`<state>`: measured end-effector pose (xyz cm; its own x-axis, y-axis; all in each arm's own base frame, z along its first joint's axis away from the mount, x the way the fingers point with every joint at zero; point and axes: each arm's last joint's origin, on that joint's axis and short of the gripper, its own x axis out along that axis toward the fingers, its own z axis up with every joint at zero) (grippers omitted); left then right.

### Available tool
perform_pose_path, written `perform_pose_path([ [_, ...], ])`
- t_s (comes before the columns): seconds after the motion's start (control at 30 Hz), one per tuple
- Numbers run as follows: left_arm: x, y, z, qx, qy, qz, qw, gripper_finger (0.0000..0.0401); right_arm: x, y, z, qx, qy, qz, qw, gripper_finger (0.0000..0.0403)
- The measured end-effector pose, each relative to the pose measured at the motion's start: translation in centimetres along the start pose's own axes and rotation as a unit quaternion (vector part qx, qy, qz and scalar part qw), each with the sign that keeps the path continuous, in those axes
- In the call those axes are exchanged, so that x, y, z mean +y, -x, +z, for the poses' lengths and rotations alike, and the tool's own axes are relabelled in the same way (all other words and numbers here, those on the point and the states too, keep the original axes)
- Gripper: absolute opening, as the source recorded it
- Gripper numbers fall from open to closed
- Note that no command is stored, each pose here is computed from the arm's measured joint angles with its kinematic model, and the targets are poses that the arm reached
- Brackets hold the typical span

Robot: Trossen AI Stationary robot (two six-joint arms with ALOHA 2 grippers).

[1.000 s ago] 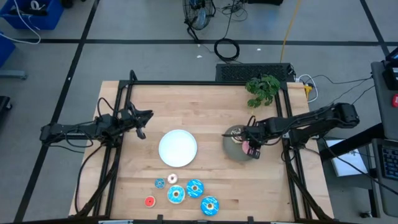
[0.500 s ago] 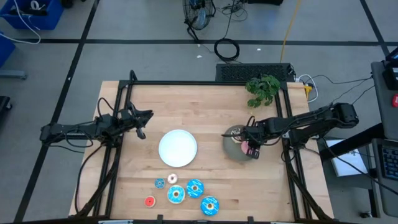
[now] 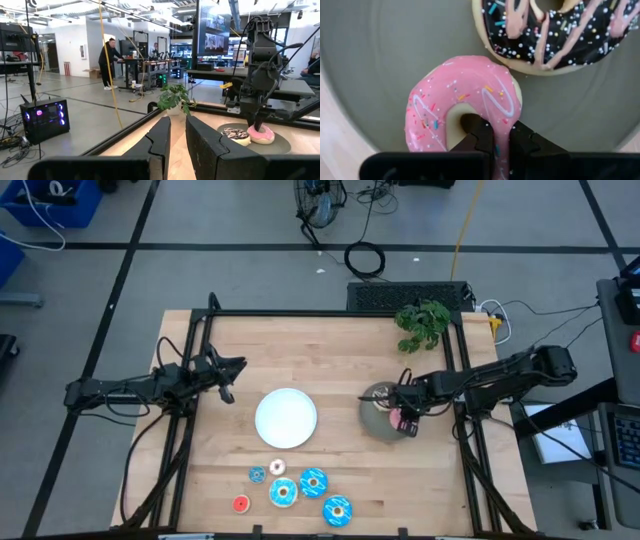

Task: Pick & Place donuts
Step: Put the large pink donut on the gray plate

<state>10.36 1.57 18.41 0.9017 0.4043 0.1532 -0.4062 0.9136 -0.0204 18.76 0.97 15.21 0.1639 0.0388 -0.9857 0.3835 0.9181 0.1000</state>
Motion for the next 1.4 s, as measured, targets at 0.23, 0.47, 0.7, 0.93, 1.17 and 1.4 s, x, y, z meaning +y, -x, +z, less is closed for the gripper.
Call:
perform_pose_path([
  [0.23, 0.0, 0.0, 0.0, 0.0, 0.0, 0.0, 1.0, 0.0067, 0.0, -0.1, 0.0, -0.003, 0.001, 0.0, 1.0, 0.0048],
  [0.47, 0.0, 0.0, 0.0, 0.0, 0.0, 0.0, 1.0, 0.0067, 0.0, -0.1, 0.1, -0.005, -0.012, 0.001, 1.0, 0.0131],
  [0.7, 0.0, 0.0, 0.0, 0.0, 0.0, 0.001, 1.0, 0.0067, 0.2, 0.5, 0.4, -0.007, -0.011, 0.002, 1.0, 0.0161],
  [0.93, 0.0, 0.0, 0.0, 0.0, 0.0, 0.001, 1.0, 0.0067, 0.5, 1.9, 1.0, -0.025, 0.004, 0.009, 1.0, 0.0169],
  [1.17, 0.0, 0.0, 0.0, 0.002, -0.001, 0.001, 1.0, 0.0067, 0.4, 1.9, 0.7, -0.008, 0.015, 0.004, 1.0, 0.0178],
  [1.4, 0.0, 0.0, -0.1, 0.003, -0.001, 0.0, 1.0, 0.0067, -0.1, 1.9, 0.2, 0.023, 0.011, -0.003, 1.0, 0.0228],
])
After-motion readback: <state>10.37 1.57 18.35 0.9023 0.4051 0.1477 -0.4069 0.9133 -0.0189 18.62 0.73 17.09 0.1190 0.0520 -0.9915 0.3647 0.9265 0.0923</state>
